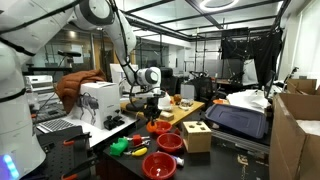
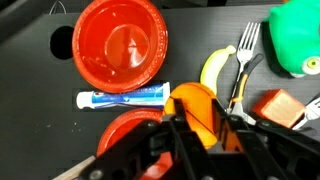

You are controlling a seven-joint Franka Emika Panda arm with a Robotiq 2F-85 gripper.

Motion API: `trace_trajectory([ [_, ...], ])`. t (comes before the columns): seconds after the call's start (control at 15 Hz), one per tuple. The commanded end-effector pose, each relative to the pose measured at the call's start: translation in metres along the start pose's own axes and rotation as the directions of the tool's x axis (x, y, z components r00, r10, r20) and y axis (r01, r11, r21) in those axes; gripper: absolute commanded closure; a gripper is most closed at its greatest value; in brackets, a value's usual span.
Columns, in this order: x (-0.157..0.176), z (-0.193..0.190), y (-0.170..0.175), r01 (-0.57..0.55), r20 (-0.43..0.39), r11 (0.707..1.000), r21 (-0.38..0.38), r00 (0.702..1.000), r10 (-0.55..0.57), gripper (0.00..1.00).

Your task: Remove the orange ball from the red bowl and place it on the table

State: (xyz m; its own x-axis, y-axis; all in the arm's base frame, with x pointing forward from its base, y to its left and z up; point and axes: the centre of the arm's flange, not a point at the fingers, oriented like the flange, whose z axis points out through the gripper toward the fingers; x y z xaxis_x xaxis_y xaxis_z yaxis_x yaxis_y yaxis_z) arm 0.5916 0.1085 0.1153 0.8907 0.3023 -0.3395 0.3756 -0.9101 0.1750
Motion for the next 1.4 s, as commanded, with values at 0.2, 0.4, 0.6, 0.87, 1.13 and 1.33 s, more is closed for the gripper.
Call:
trace_trajectory([
  [0.2, -0.038, 0.041, -0.016, -0.007, -0.040, 1.000, -0.018, 0.999, 0.006, 0.93],
  [0.4, -0.034, 0.050, -0.030, 0.006, -0.069, 1.000, -0.003, 0.998, -0.007, 0.93],
  [0.6, -0.036, 0.063, -0.041, 0.030, -0.057, 1.000, 0.008, 0.998, -0.029, 0.93],
  [0.87, -0.046, 0.080, -0.057, 0.061, -0.008, 0.997, 0.043, 0.998, -0.061, 0.93],
  [1.13, -0.052, 0.095, -0.079, 0.089, 0.040, 0.989, 0.116, 0.995, -0.095, 0.93],
  [1.33, -0.051, 0.098, -0.092, 0.109, 0.031, 0.983, 0.149, 0.993, -0.115, 0.93],
])
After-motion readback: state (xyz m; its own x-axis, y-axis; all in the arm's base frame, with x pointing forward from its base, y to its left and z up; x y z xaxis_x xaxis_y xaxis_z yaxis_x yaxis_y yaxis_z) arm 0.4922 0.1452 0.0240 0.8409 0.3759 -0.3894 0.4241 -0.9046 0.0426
